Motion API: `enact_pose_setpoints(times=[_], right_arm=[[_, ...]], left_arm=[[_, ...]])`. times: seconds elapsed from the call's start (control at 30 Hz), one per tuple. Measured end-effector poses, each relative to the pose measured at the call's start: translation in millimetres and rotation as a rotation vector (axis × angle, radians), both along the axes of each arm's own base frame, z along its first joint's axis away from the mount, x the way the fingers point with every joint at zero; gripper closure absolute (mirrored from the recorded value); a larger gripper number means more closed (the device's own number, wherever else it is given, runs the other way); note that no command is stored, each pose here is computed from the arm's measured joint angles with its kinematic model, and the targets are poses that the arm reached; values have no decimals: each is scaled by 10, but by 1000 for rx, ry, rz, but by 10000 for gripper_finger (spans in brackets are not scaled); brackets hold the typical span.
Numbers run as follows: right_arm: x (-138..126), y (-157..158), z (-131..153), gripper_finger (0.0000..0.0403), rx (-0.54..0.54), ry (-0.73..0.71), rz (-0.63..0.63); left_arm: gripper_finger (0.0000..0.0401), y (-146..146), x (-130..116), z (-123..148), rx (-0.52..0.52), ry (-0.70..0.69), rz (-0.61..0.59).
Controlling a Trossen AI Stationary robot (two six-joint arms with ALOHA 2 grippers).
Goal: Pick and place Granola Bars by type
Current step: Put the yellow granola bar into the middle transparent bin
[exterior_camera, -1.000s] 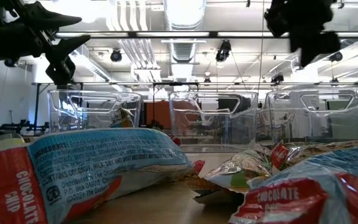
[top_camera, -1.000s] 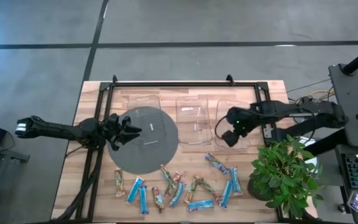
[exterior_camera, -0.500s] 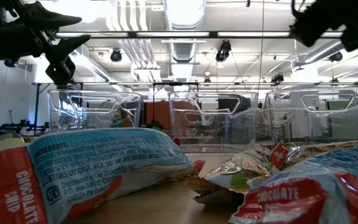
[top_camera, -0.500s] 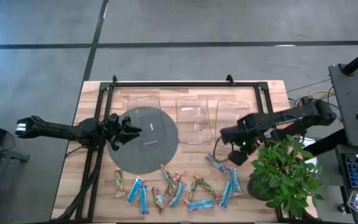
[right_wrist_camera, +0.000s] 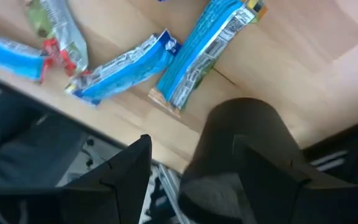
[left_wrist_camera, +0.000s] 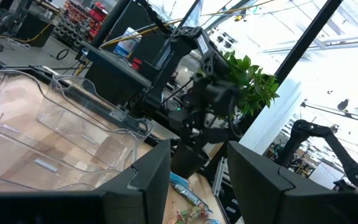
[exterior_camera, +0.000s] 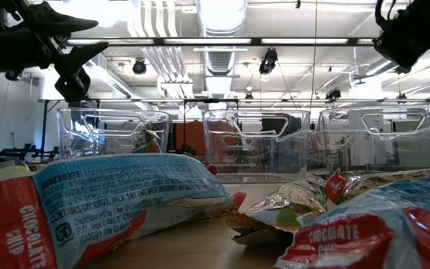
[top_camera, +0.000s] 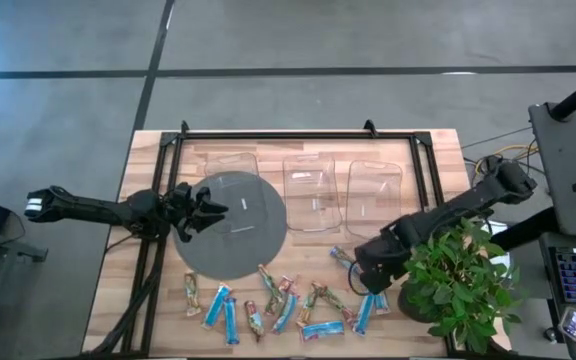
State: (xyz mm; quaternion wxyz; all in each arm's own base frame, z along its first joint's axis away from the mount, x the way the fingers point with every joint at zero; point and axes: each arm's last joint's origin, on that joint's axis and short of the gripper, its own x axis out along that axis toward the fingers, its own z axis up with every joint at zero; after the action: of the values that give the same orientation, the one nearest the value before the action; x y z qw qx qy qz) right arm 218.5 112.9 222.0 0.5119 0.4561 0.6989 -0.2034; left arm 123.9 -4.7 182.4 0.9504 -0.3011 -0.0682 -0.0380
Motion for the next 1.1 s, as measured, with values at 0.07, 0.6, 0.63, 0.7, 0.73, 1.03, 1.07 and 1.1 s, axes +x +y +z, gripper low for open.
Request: enact_pose_setpoints(times=[0.07, 0.6, 0.63, 0.7, 0.73, 1.03, 1.07, 1.1], right_arm=[[13, 40, -70, 188, -36, 12, -21], [229, 169, -578, 188, -175, 99, -28], [236, 172, -613, 188, -183, 110, -26], [248, 176, -687, 188, -200, 134, -24], [250, 177, -717, 188, -206, 144, -22], [243, 170, -789, 213, -228, 169, -19], [233, 165, -792, 224, -230, 173, -19], [223, 160, -796, 238, -231, 177, -19]], left_arm=[[259, 0, 0, 1, 0, -1, 0], [259, 1, 0, 0, 0, 0, 1], [259, 1, 0, 0, 0, 0, 1], [259, 1, 0, 0, 0, 0, 1], [259, 1, 0, 0, 0, 0, 1], [259, 1, 0, 0, 0, 0, 1], [259, 0, 0, 1, 0, 0, 0], [259, 0, 0, 1, 0, 0, 0]])
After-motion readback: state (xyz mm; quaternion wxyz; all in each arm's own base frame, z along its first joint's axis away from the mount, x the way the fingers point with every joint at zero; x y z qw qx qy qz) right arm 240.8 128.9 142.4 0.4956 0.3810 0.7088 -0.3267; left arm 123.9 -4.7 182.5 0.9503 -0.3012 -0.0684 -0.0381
